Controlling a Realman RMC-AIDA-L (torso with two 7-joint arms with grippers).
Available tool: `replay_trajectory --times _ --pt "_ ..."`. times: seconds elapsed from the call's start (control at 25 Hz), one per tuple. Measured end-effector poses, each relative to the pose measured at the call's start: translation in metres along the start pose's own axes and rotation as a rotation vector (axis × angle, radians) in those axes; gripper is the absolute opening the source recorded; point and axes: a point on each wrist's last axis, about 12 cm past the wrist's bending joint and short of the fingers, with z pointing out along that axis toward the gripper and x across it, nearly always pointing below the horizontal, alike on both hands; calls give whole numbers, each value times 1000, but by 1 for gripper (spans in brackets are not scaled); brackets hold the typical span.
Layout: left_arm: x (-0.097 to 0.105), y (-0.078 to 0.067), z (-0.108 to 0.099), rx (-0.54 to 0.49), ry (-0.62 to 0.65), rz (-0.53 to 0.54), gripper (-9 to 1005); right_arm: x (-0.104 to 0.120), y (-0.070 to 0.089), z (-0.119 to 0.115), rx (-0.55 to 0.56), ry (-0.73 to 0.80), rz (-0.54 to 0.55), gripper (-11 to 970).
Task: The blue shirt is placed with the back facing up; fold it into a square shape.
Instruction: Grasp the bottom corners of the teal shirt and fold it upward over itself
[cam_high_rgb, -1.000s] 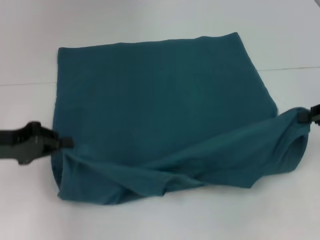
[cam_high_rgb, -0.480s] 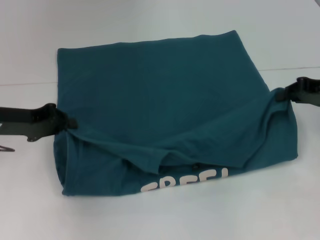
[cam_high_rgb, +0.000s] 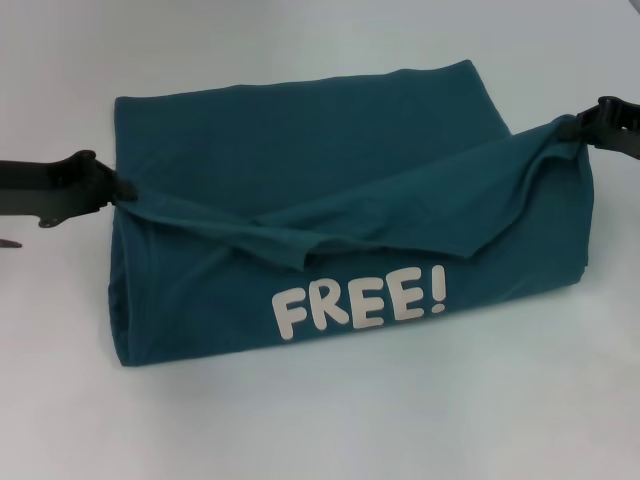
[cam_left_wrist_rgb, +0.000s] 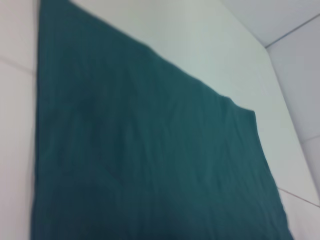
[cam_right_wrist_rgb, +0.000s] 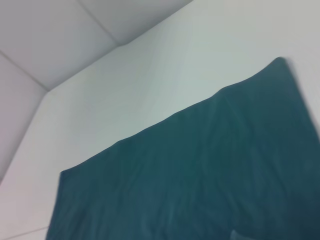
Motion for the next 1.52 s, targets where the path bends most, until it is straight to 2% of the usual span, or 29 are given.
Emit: replay_trajectory --times 0.24,0.44,0.8,1.08,1.28,1.52 --pt "-3 -7 26 -87 -4 79 26 5 -4 17 67 14 -26 41" --pt "0 -7 39 -132 -9 125 26 14 -8 34 146 27 -75 42" --pt "1 -4 40 -150 -21 120 25 14 2 55 193 -8 -169 42" --pt "-12 -7 30 -144 -84 123 26 2 12 58 179 -79 -159 43" --pt "-17 -10 35 -166 -97 142 26 2 13 65 195 -119 -160 43" --pt "-16 -7 40 -200 -98 158 26 8 16 80 235 -110 -205 44"
